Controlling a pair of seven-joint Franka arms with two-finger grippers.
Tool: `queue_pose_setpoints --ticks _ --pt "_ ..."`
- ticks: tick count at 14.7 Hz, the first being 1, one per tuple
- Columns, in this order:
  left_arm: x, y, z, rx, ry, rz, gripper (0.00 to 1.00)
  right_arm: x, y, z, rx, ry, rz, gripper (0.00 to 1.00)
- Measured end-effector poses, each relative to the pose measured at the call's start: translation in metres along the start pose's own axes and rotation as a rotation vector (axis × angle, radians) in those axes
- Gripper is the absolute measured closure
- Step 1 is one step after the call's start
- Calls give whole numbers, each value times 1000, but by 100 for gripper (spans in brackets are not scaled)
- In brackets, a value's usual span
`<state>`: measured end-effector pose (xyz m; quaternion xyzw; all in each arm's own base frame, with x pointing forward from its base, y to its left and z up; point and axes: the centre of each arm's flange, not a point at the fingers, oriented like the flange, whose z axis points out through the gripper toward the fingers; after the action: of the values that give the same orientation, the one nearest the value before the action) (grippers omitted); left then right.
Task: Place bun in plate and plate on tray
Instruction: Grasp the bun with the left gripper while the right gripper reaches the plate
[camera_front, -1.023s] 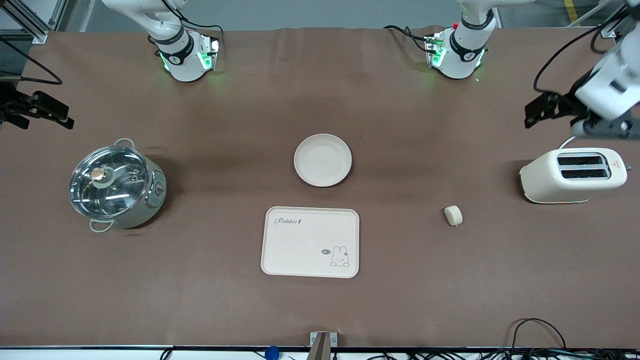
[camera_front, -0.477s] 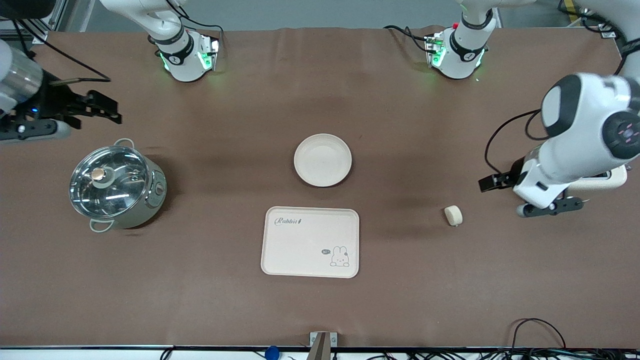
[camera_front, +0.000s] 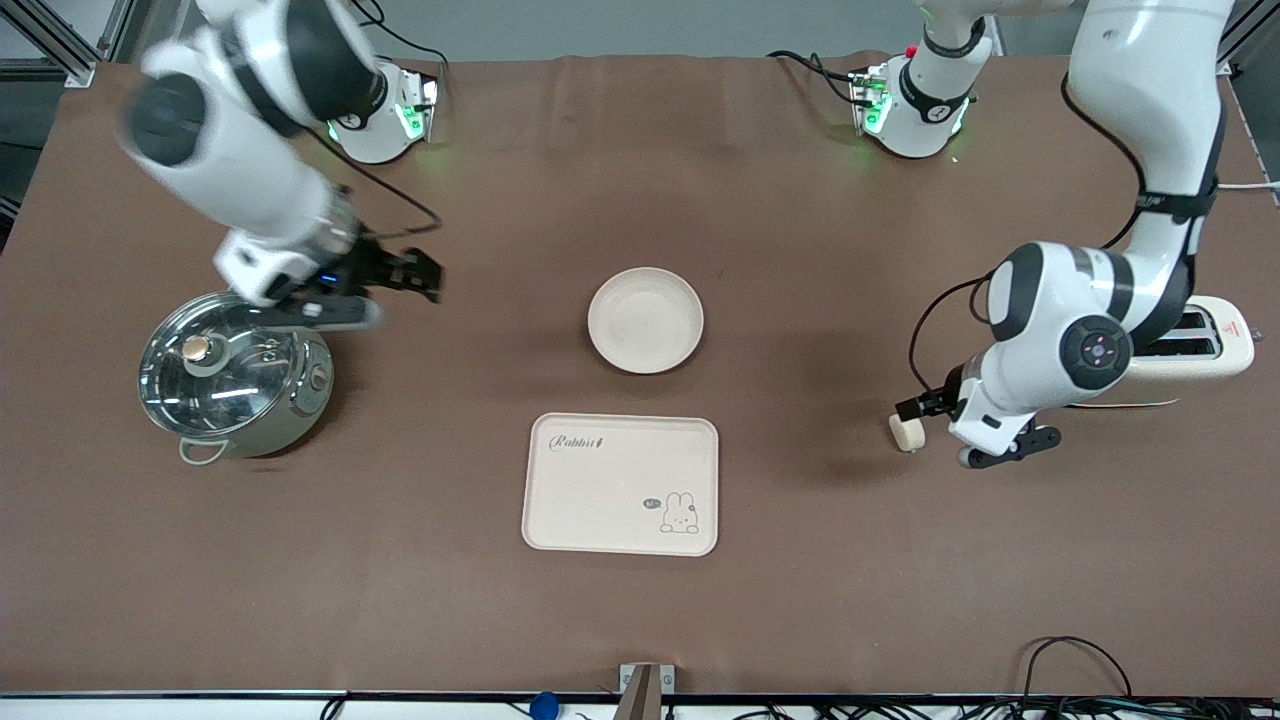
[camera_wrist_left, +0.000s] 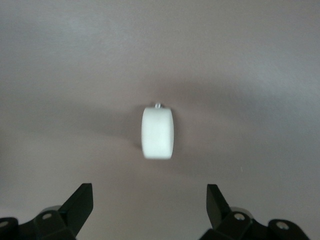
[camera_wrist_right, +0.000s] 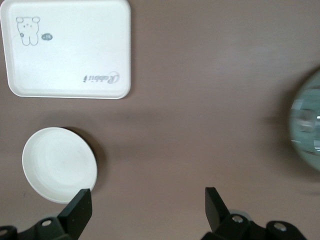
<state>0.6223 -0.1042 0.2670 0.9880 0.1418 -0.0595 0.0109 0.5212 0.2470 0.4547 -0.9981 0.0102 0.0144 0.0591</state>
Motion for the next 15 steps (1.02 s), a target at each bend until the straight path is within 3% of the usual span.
queue_pose_setpoints --ticks 4,7,9,11,12,15 --pt "10 1 56 -19 8 -18 2 -25 -65 113 3 44 39 0" --pt "13 0 79 -28 12 -22 13 -42 -93 171 23 90 54 0" --pt "15 -1 83 -29 12 -25 33 -55 -114 211 41 124 55 0" --pt "15 -2 84 -29 11 -26 50 -69 -126 247 36 125 42 0" --pt "15 -1 83 -29 11 -25 64 -74 -130 258 30 120 31 0" --pt "12 13 77 -42 16 -34 68 -88 -142 269 22 109 0 0"
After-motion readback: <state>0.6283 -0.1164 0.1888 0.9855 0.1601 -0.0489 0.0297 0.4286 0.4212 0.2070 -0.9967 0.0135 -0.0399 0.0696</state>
